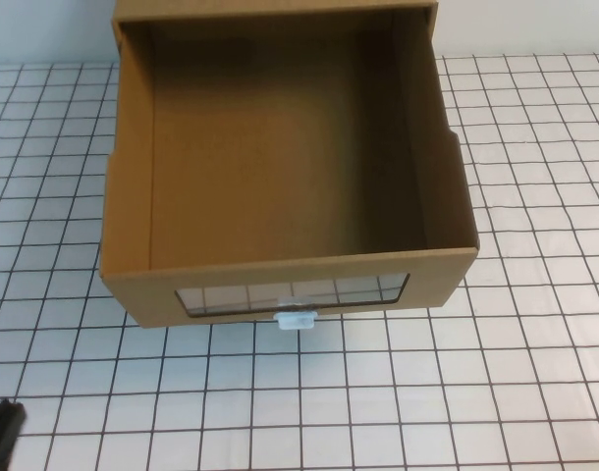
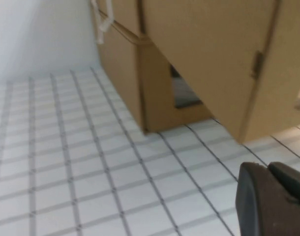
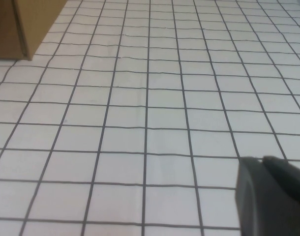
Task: Open the shoe box
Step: 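Pull the top drawer of the cardboard box fully open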
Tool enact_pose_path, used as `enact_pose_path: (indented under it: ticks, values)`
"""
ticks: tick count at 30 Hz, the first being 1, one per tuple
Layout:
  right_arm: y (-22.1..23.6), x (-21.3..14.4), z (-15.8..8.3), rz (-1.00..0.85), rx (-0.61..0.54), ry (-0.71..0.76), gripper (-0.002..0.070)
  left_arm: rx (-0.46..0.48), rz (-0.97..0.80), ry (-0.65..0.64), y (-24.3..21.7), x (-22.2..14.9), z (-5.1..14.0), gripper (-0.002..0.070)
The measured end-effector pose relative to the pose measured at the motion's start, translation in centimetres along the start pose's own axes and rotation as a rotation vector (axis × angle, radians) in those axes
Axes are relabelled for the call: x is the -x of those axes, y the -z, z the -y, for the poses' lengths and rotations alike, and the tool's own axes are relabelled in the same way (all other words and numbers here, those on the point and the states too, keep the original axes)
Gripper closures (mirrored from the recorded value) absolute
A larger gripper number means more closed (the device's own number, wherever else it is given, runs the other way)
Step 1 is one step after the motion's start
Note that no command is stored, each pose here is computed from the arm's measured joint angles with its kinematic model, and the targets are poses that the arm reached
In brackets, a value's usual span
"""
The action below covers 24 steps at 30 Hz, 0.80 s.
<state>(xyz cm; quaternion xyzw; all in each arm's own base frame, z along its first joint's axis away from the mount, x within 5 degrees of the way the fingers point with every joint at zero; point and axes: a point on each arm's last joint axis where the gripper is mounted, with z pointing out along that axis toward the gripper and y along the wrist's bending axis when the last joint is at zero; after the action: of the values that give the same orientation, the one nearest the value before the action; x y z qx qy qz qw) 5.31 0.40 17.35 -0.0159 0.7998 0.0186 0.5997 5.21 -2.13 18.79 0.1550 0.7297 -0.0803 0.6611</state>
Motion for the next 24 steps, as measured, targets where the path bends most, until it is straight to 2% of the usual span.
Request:
enact_pose_path:
  ticks: [6,11,20,24]
  values:
    - [0.0,0.0,0.0,0.000,0.001,-0.003,0.0689,0.157,0.111,-0.048,0.1,1.1,-1.2,0.0677]
    - [0.0,0.0,0.0,0.000,0.001,-0.003,0.0689,0.229,0.065,-0.050,0.2,0.7,-1.6,0.0677]
    - [0.0,0.0,0.0,0.000,0.001,-0.003,0.0689,0.187,-0.195,-0.043,0.2,-1.7,-1.2,0.0677]
    - [0.0,0.0,0.0,0.002,0.001,-0.003,0.0689,0.186,-0.202,-0.044,0.3,-1.7,-1.2,0.0677]
